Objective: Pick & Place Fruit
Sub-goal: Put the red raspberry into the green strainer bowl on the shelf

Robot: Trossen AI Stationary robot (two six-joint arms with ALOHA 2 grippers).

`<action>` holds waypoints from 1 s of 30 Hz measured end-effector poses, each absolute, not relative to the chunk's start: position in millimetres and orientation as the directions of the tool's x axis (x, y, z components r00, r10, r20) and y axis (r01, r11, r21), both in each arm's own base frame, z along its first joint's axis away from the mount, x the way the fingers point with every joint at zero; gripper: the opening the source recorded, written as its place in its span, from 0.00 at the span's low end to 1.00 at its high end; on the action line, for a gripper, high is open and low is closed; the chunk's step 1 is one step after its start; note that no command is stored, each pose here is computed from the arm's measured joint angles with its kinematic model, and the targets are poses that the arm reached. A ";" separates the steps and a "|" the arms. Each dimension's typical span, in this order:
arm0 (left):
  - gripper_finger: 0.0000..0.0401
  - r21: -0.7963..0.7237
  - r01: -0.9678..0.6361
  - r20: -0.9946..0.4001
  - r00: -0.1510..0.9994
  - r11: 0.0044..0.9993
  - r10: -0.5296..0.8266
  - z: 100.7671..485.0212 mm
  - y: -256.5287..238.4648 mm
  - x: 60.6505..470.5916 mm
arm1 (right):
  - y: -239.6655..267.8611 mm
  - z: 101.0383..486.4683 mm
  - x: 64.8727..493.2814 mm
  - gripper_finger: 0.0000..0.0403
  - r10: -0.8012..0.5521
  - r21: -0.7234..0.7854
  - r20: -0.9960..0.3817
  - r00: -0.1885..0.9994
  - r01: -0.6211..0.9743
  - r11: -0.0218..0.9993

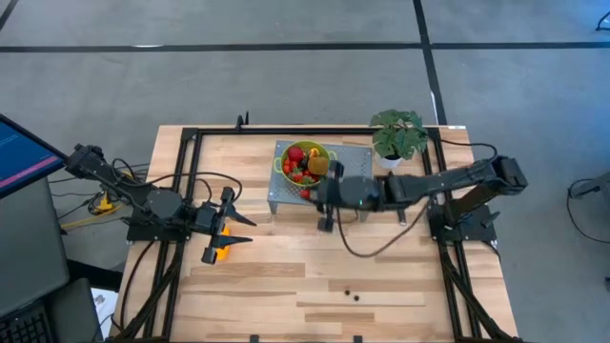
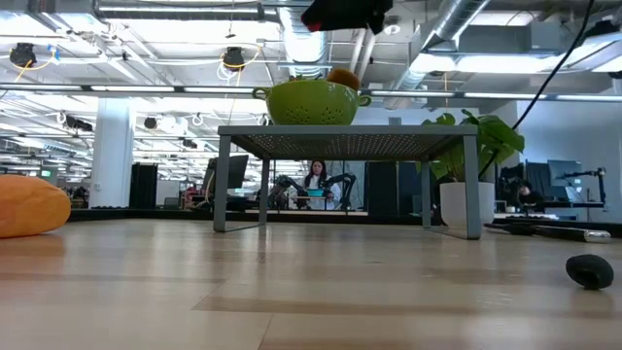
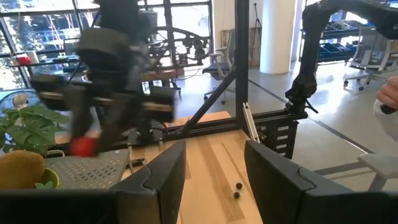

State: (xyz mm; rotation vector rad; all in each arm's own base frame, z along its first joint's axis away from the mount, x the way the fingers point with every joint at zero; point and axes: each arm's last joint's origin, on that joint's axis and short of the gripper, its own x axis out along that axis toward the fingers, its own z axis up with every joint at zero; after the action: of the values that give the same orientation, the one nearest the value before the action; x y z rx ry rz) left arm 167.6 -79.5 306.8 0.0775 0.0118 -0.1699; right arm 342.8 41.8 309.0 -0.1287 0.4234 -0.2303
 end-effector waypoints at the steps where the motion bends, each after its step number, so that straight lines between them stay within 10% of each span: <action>1: 0.39 0.076 0.169 -0.018 0.986 0.983 -0.168 306.9 -79.5 167.6 | 34.5 310.6 344.3 0.25 -0.266 -0.176 -0.375 0.888 0.213 0.961; 30: 0.39 0.070 0.173 -0.001 0.985 0.983 -0.173 308.6 -79.6 167.6 | -45.3 312.9 344.9 0.25 -0.421 -0.101 -0.356 0.834 0.413 0.905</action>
State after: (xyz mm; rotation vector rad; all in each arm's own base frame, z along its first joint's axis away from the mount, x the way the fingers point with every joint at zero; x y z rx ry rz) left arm 167.6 -79.6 308.6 0.0698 -0.0055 -0.1738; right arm 344.9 -45.3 312.9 -0.0203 0.3813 -0.4419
